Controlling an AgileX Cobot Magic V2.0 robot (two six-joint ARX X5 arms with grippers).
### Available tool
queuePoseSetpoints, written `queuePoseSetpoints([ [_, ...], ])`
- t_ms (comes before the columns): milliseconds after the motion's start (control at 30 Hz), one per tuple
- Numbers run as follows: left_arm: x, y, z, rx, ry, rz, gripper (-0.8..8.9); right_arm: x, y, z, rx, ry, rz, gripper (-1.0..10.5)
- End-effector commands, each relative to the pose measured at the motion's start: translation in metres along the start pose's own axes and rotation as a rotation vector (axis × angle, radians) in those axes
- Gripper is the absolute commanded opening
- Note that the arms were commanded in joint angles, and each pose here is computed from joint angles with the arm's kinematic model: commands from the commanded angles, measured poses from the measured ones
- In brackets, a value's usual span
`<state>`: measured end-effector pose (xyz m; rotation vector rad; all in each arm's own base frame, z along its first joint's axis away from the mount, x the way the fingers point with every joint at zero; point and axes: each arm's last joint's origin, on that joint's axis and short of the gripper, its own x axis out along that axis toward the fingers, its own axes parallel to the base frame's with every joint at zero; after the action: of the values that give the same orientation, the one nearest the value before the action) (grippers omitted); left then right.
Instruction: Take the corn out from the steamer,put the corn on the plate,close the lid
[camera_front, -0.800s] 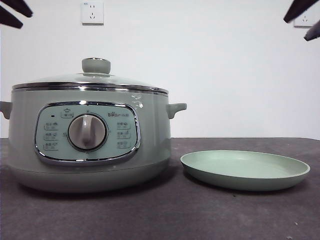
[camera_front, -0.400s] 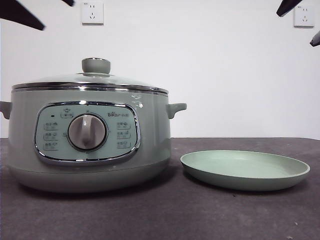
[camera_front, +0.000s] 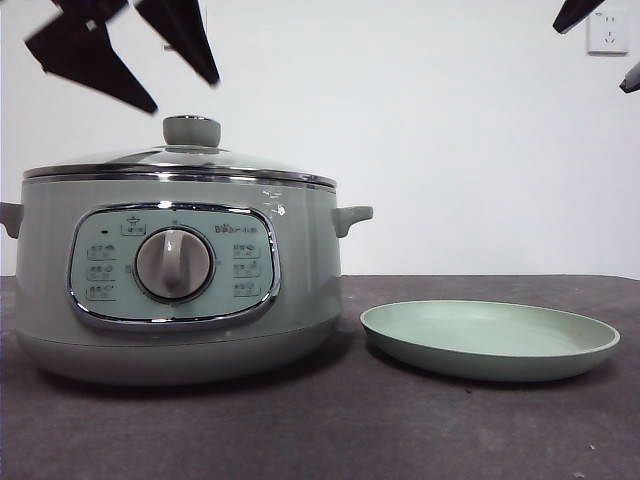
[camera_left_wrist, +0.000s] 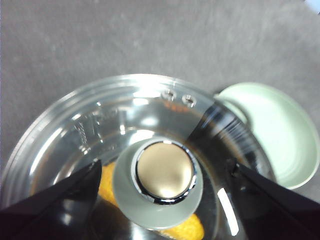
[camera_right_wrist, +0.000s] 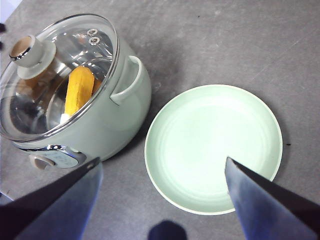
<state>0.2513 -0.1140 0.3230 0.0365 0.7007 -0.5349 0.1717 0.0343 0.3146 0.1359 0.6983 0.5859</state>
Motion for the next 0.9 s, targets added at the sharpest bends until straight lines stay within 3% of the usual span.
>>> queuePoseSetpoints([
  [33,0.013,-0.002,-0.002,0.037,0.033,0.027,4.09,0.0,0.0,0.001,0.003,-0.003,-0.001,4.1],
  [300,0.033,-0.005,-0.005,0.045,0.074,0.018,3.86,0.0,0.0,0.001,0.003,-0.003,-0.001,4.1],
  [500,0.033,-0.006,-0.005,0.054,0.069,0.031,-0.03,0.0,0.0,0.001,0.003,-0.003,-0.001,4.1],
  [900,0.019,-0.008,0.004,0.081,-0.026,0.04,-0.09,0.004,0.004,0.006,0.015,-0.034,0.029,4.1],
])
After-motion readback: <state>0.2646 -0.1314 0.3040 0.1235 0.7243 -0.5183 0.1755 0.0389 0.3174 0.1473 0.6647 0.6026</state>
